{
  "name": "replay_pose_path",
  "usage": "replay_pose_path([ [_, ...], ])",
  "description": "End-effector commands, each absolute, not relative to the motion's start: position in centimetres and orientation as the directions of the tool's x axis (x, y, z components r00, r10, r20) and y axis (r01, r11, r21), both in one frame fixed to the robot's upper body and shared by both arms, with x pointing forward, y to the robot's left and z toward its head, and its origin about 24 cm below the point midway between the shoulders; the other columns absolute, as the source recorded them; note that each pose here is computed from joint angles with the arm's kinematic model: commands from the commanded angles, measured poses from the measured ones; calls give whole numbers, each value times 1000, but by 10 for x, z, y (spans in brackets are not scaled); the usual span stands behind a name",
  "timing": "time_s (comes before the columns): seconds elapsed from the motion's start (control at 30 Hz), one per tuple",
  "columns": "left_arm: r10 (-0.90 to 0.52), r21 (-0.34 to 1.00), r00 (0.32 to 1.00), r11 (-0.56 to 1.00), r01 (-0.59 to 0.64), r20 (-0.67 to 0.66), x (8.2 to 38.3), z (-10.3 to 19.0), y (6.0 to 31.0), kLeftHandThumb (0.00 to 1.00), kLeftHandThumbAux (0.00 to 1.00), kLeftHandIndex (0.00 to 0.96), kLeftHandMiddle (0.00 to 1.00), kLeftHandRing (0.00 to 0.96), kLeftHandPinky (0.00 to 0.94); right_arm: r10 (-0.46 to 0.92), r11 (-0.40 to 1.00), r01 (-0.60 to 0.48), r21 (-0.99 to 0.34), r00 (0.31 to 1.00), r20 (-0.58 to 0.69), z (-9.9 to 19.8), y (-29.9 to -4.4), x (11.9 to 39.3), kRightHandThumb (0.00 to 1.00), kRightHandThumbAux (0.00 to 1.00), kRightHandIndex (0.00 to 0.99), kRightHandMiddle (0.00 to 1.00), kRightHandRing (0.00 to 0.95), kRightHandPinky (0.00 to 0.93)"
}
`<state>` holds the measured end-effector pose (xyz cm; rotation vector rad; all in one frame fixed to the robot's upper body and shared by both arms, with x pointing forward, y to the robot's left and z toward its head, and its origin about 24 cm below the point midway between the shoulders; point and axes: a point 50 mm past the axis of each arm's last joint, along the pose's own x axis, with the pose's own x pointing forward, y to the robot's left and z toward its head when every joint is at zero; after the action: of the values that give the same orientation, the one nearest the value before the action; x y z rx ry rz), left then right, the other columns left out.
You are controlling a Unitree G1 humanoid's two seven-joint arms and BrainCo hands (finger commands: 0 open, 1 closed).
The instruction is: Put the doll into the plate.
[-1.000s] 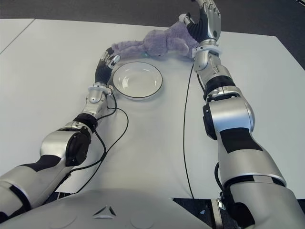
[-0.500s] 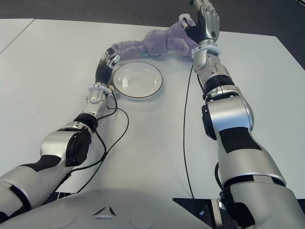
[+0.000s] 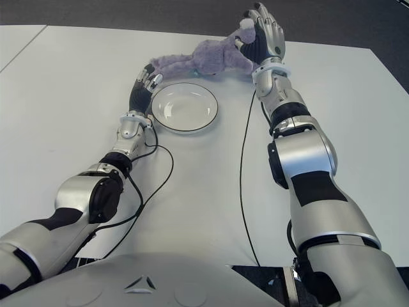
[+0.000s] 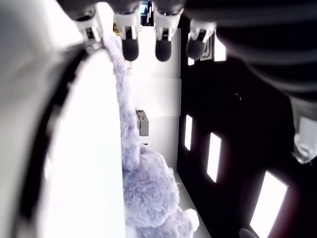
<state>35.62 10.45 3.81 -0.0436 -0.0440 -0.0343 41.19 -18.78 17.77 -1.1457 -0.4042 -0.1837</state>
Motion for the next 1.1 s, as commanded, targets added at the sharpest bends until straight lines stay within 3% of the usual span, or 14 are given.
replay_pose_path([
  [0.03,-25,-50,866,999,0,-499,292,-64,101,0,431,0,0,0,0,49,389,152,-909,981,185,122,-187,403,430,620,167,46,81,167],
  [0.43,-19,-46,878,999,-4,-478,292,-62,99,0,422,0,0,0,5,59,446,-36,-894,998,-11,87,-182,394,424,620,148,4,42,146],
  [0.73,-11,-50,869,999,-16,-494,292,-63,101,0,425,0,2,0,1,56,442,-85,-893,996,-68,73,-185,388,448,602,117,0,55,181],
  [1.1,3,-24,875,1000,-16,-483,292,-63,102,0,425,0,1,0,11,45,428,-145,-892,989,-140,62,-191,384,416,615,95,0,16,102],
])
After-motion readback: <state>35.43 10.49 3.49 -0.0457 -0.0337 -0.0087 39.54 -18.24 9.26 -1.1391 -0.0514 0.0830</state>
